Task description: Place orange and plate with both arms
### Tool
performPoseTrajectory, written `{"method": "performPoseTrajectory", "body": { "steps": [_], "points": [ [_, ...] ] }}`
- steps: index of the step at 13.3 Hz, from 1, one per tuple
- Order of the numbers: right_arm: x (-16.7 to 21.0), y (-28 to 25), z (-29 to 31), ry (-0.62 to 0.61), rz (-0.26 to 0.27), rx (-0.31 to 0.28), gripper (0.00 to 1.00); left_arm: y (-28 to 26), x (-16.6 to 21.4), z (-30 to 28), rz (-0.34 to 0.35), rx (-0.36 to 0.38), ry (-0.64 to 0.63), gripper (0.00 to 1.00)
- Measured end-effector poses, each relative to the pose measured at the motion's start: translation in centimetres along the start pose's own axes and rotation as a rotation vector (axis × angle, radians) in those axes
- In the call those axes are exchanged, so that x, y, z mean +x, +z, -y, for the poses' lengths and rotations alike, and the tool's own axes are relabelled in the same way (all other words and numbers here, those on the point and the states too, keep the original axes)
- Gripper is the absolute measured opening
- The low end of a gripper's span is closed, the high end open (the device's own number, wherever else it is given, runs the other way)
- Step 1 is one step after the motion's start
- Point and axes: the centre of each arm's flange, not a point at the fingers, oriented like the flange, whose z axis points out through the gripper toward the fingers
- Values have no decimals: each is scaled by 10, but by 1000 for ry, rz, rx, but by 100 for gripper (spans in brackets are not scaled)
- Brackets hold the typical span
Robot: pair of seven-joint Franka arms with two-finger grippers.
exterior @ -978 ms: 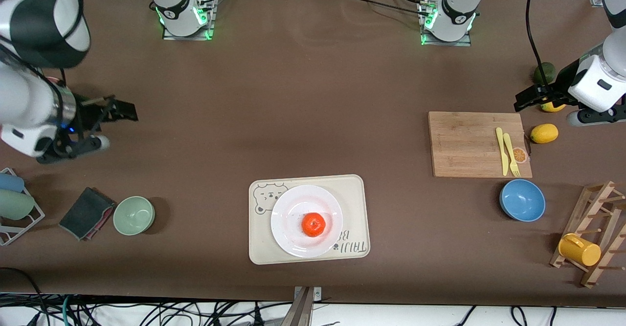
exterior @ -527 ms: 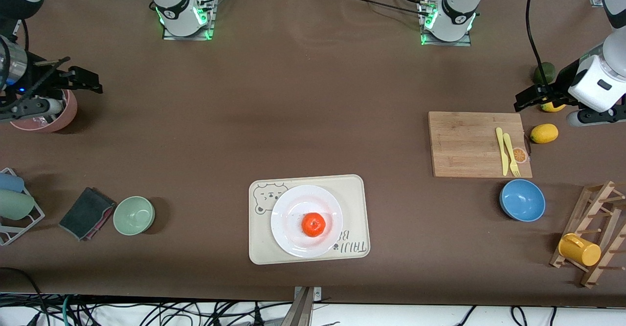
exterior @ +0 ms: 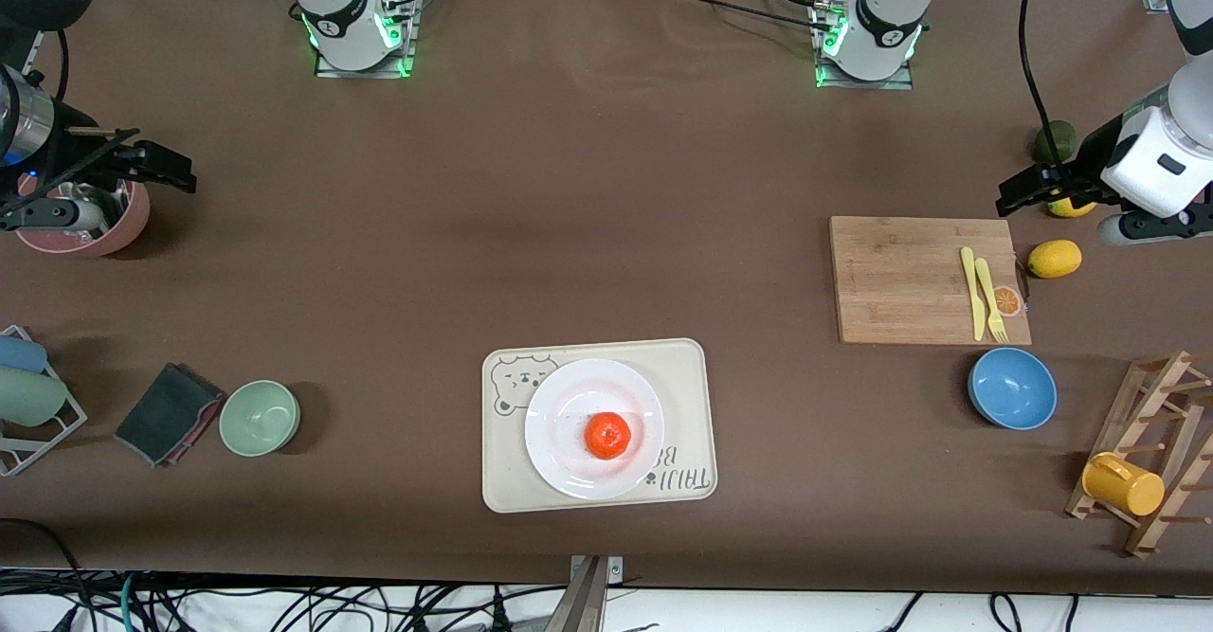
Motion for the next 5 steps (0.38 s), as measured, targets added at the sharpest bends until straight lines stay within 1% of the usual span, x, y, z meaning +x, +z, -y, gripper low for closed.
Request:
{"method": "performPoseTrajectory", "body": {
  "steps": [5],
  "points": [
    [1, -2, 2, 2, -16, 0, 100, 0, 0, 0, 0, 0, 0, 100]
  ]
}}
